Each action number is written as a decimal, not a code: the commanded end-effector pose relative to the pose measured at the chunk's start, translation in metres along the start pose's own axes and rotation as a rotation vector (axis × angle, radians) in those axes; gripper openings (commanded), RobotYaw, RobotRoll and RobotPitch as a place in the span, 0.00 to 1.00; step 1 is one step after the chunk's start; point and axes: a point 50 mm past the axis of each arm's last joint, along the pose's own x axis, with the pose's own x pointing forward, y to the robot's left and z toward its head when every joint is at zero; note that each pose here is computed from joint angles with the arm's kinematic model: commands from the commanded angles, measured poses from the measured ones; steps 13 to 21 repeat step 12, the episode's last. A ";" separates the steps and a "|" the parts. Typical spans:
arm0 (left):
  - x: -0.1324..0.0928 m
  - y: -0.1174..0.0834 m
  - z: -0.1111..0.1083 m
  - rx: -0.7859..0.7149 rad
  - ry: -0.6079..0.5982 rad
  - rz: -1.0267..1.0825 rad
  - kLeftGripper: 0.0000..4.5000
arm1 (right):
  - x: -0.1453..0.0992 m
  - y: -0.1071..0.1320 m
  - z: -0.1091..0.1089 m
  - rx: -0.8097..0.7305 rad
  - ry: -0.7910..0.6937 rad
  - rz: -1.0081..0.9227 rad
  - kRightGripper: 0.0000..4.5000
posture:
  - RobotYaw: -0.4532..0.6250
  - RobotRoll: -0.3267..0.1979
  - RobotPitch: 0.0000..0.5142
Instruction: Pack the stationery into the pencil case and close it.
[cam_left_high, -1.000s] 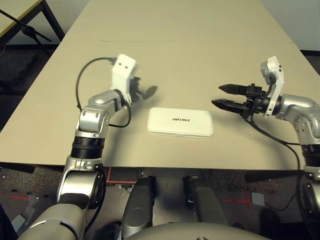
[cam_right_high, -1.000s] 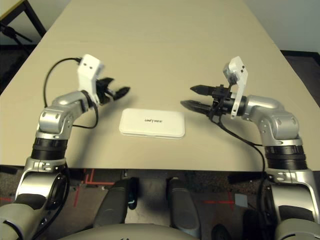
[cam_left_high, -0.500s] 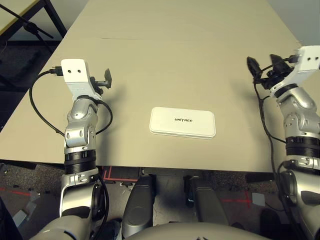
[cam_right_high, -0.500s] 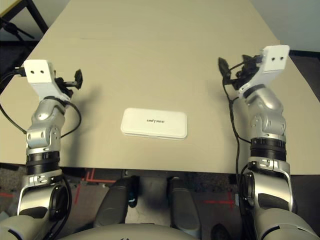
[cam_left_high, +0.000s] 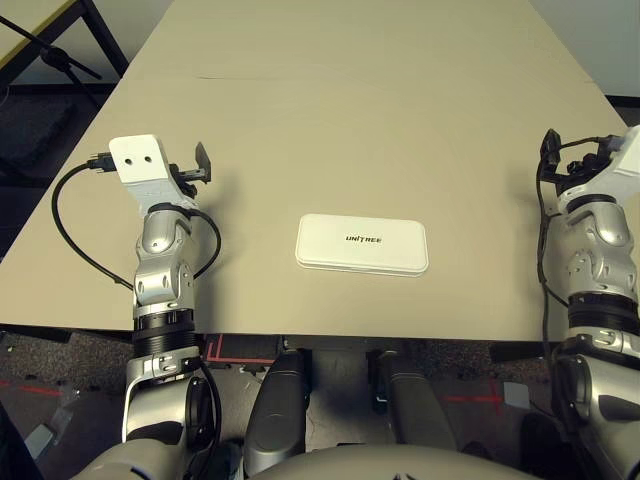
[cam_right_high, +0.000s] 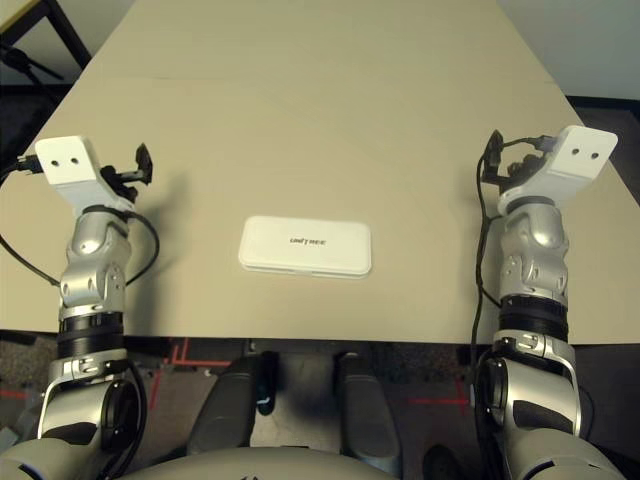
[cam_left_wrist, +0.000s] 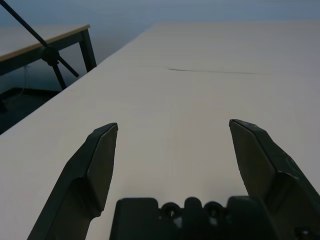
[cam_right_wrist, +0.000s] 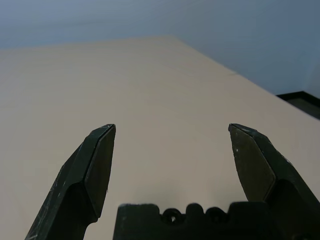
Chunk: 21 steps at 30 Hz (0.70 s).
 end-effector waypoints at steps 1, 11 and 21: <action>-0.001 -0.002 -0.004 -0.002 0.006 0.005 1.00 | -0.005 -0.007 -0.009 0.007 0.030 -0.033 1.00 | 0.58 0.62 0.32; -0.005 -0.004 -0.007 -0.028 0.015 0.004 1.00 | -0.008 -0.002 -0.016 0.028 0.057 -0.020 1.00 | 0.60 0.62 0.32; -0.005 -0.003 -0.007 -0.030 0.017 0.005 1.00 | -0.007 -0.001 -0.016 0.029 0.058 -0.017 1.00 | 0.60 0.62 0.32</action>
